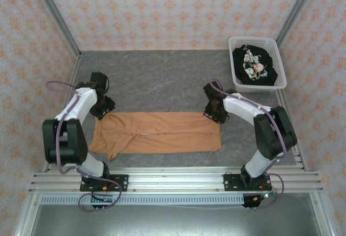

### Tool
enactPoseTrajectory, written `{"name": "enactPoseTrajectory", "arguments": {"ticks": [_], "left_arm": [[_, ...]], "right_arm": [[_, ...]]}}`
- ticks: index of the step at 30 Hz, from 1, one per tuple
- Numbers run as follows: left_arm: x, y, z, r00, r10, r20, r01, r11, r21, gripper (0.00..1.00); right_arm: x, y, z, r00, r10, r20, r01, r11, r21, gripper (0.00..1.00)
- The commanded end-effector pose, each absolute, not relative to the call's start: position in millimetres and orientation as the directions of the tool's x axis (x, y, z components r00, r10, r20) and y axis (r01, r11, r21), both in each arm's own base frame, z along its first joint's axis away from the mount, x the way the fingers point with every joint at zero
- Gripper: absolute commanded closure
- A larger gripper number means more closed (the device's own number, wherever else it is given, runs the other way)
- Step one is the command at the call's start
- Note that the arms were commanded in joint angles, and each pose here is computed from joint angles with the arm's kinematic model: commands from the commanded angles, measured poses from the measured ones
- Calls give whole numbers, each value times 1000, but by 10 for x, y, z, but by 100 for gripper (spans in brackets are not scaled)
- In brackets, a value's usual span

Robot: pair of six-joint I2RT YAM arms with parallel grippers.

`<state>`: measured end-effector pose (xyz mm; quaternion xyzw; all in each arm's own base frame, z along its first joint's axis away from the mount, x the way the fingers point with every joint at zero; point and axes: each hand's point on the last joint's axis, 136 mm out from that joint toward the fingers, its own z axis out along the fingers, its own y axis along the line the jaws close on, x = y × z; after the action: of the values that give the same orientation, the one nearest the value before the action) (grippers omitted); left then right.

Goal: Fold and stack the t-shirts

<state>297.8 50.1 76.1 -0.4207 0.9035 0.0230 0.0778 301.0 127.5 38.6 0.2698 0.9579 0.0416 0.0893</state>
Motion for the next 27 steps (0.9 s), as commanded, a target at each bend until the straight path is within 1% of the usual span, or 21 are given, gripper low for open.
{"name": "enactPoseTrajectory", "arguments": {"ticks": [1, 3, 5, 7, 8, 9, 12, 14, 16, 18, 19, 22, 25, 26, 27], "left_arm": [[3112, 664, 671, -668, -726, -161, -737, 675, 15, 58], [3117, 749, 630, -667, -728, -158, -741, 671, 34, 52], [3154, 782, 612, -666, -728, -164, -739, 673, 14, 47], [3178, 803, 574, -670, -725, -160, -735, 678, 6, 47], [3193, 808, 525, -673, -725, -150, -733, 680, -1, 49], [3203, 813, 481, -673, -727, -139, -733, 680, -6, 52], [3205, 879, 361, -661, -742, -112, -747, 664, 9, 67], [3223, 940, 334, -669, -734, -118, -740, 672, 17, 82], [3257, 974, 329, -672, -730, -122, -737, 676, 15, 93], [3292, 1003, 330, -678, -725, -119, -732, 681, 22, 99], [3334, 1020, 351, -681, -722, -124, -729, 684, 18, 100], [3500, 1067, 444, -687, -710, -154, -719, 695, 2, 100], [3666, 1089, 498, -695, -700, -166, -707, 707, -18, 100], [3703, 1096, 508, -698, -697, -167, -704, 709, -18, 97], [3732, 1097, 542, -701, -692, -171, -699, 714, -24, 90]], "right_arm": [[3114, 1177, 366, -829, 536, -160, 532, 844, 72, 87], [3132, 1112, 339, -828, 537, -163, 539, 842, 38, 87], [3137, 1069, 312, -828, 538, -159, 543, 839, 11, 87], [3112, 1028, 263, -829, 540, -143, 548, 836, -19, 87], [3098, 1002, 227, -830, 541, -135, 550, 834, -36, 87], [3088, 979, 202, -829, 544, -130, 554, 831, -46, 87], [3078, 915, 144, -826, 549, -125, 559, 826, -70, 87], [3093, 865, 128, -828, 547, -125, 559, 825, -90, 87], [3131, 814, 128, -828, 544, -133, 558, 822, -110, 87], [3187, 760, 130, -830, 539, -141, 555, 822, -126, 87], [3229, 730, 128, -831, 538, -144, 555, 822, -131, 88], [3405, 687, 131, -837, 527, -150, 545, 829, -129, 91], [3643, 735, 170, -859, 486, -164, 505, 857, -103, 92], [3719, 767, 194, -867, 469, -165, 487, 868, -91, 92], [3774, 806, 217, -873, 459, -164, 475, 877, -78, 92]]}}
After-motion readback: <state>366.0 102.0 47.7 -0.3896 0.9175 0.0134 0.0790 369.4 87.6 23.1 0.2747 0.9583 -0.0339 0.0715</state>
